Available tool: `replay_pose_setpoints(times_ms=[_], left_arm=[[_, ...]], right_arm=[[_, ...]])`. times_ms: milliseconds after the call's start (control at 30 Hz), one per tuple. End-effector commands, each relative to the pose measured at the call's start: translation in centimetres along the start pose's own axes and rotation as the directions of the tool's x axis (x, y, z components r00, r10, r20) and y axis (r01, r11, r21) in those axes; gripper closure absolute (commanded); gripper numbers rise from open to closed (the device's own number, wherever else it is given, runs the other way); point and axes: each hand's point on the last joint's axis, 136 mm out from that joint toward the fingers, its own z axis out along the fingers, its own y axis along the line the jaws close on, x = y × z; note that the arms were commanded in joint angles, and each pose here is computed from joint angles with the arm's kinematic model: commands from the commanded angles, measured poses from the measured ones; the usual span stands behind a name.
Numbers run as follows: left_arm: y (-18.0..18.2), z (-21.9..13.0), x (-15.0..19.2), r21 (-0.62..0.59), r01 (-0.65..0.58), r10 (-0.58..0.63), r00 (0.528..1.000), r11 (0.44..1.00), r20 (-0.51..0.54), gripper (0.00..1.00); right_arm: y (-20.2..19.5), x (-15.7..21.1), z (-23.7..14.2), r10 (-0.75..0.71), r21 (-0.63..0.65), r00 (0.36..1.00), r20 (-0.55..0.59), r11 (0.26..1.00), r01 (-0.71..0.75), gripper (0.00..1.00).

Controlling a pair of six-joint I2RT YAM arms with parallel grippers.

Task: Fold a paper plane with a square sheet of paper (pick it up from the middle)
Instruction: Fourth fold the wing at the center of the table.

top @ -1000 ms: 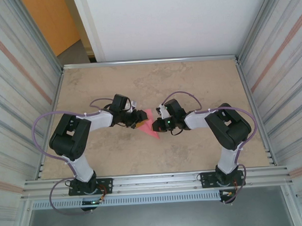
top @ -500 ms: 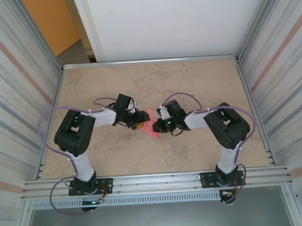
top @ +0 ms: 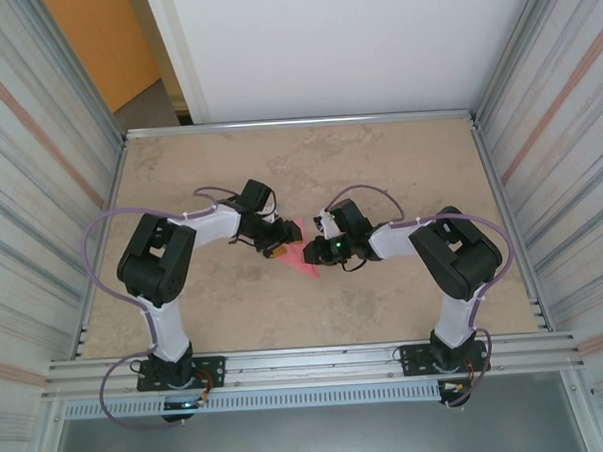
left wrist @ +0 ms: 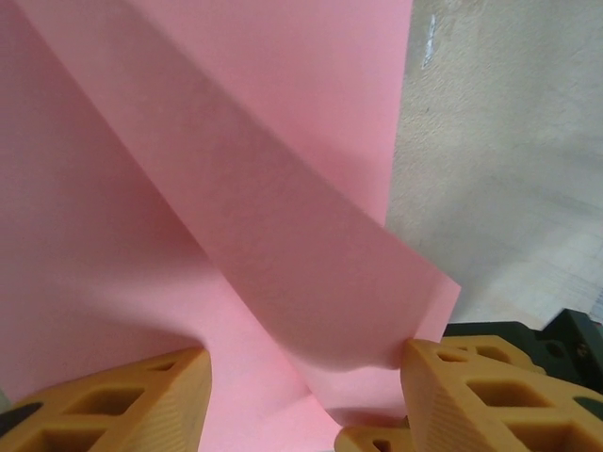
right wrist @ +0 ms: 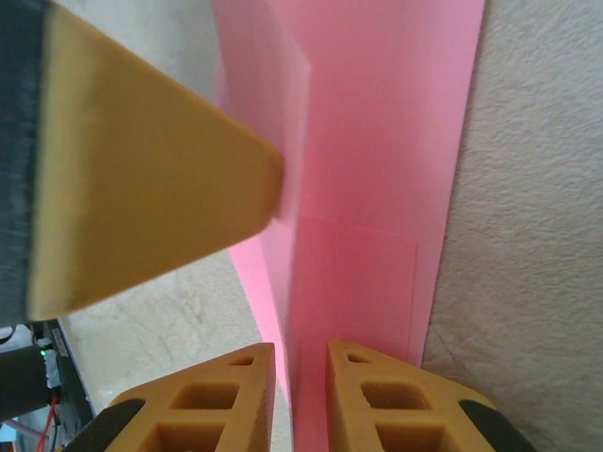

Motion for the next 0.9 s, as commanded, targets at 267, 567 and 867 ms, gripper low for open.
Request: replay_pose_setpoints(times_ms=[267,567,867], left_arm=[[6.0,1.7,2.7,-0.268,0.057,-0.087,0.991,0.962,-0.098,0.38],[6.6,1.9,3.0,-0.29,0.075,-0.111,0.988,0.954,-0.109,0.38],[6.1,2.0,2.9,-0.274,0.073,-0.108,0.988,0.959,-0.114,0.38]], right_arm=[[-0.8,0.6,-0.3,0.035,0.041,0.999,-0.013,0.999,-0.034,0.77],[-1.4,0.8,0.4,0.038,0.067,0.999,-0.028,0.997,-0.037,0.77],[-2.1,1.7,0.5,0.079,0.043,0.996,-0.044,0.996,-0.077,0.86]])
